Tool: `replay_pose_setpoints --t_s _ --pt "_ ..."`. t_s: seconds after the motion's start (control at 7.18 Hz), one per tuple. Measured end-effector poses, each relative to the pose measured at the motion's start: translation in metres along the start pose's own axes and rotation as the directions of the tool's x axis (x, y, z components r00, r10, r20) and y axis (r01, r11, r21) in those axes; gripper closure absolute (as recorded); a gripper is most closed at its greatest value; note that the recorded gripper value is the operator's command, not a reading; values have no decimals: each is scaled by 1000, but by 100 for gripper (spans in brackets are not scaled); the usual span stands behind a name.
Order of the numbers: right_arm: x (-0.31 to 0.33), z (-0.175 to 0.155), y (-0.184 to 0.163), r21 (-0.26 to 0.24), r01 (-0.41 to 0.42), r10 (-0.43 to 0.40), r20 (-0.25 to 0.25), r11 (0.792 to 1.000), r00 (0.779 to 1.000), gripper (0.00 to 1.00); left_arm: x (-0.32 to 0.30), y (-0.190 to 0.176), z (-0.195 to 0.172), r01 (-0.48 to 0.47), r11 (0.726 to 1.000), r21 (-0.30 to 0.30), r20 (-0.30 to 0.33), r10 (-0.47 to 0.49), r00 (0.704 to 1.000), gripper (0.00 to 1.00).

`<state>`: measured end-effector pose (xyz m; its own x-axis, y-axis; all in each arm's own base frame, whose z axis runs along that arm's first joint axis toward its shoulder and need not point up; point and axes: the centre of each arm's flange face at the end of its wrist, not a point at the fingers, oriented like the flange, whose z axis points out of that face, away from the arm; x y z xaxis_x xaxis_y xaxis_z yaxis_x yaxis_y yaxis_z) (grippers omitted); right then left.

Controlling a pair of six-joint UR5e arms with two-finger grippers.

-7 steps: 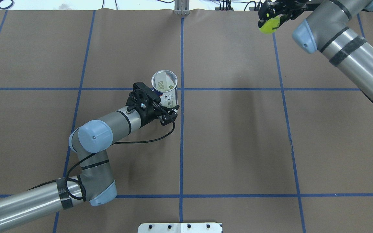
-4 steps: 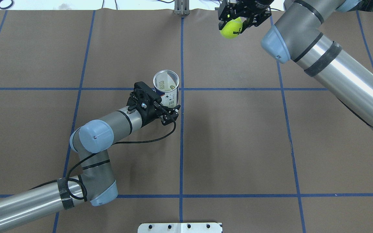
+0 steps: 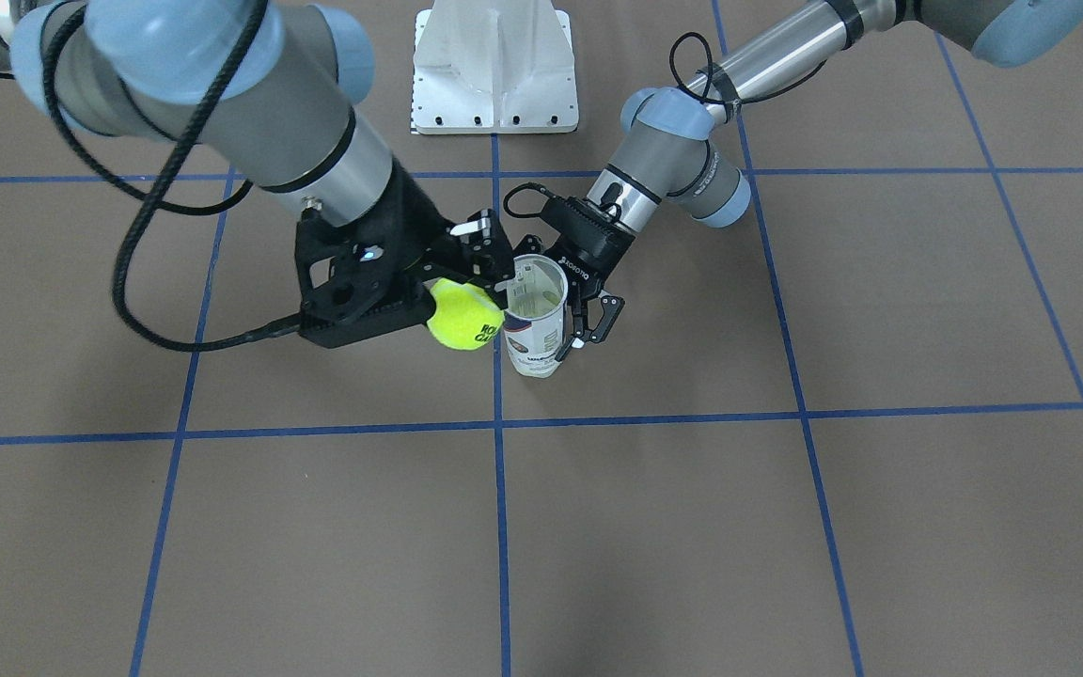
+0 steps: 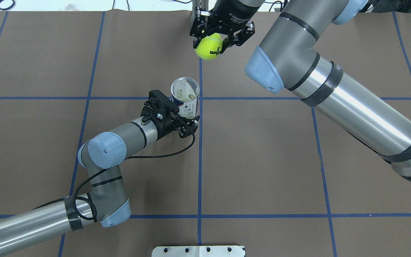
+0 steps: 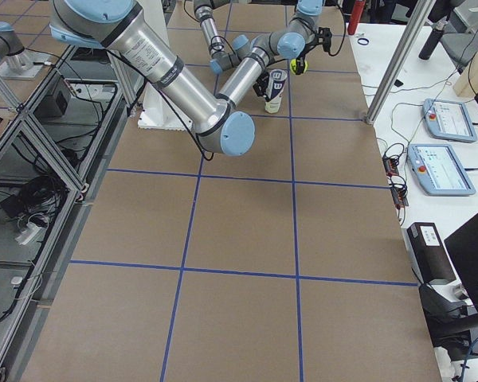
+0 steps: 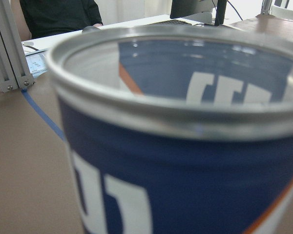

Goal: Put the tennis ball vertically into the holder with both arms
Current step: 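Lift and carry the ball with the right gripper over the can, then lower the ball into the can and open the right gripper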

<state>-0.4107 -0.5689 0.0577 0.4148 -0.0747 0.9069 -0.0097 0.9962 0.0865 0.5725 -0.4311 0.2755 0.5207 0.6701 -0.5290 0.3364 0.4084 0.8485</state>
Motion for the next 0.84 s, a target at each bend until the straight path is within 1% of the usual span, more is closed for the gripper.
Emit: replay_pose_setpoints --t_s 0.28,0.56,0.7,0.84 --pt "-30 23 27 -33 13 -14 -24 999 1000 100 -1 1 0 -1 1000 -2 1 1 1000 1" --pt "-35 43 40 -38 18 -20 -55 999 998 100 -1 2 0 -2 1000 -4 2 2 1000 1" --pt "-35 50 43 -40 16 -19 -65 999 998 94 -2 2 0 -3 1000 -4 2 3 1000 1" --pt "-34 54 45 -44 15 -18 -71 999 997 7 -2 3 0 -3 1000 -4 3 3 1000 1"
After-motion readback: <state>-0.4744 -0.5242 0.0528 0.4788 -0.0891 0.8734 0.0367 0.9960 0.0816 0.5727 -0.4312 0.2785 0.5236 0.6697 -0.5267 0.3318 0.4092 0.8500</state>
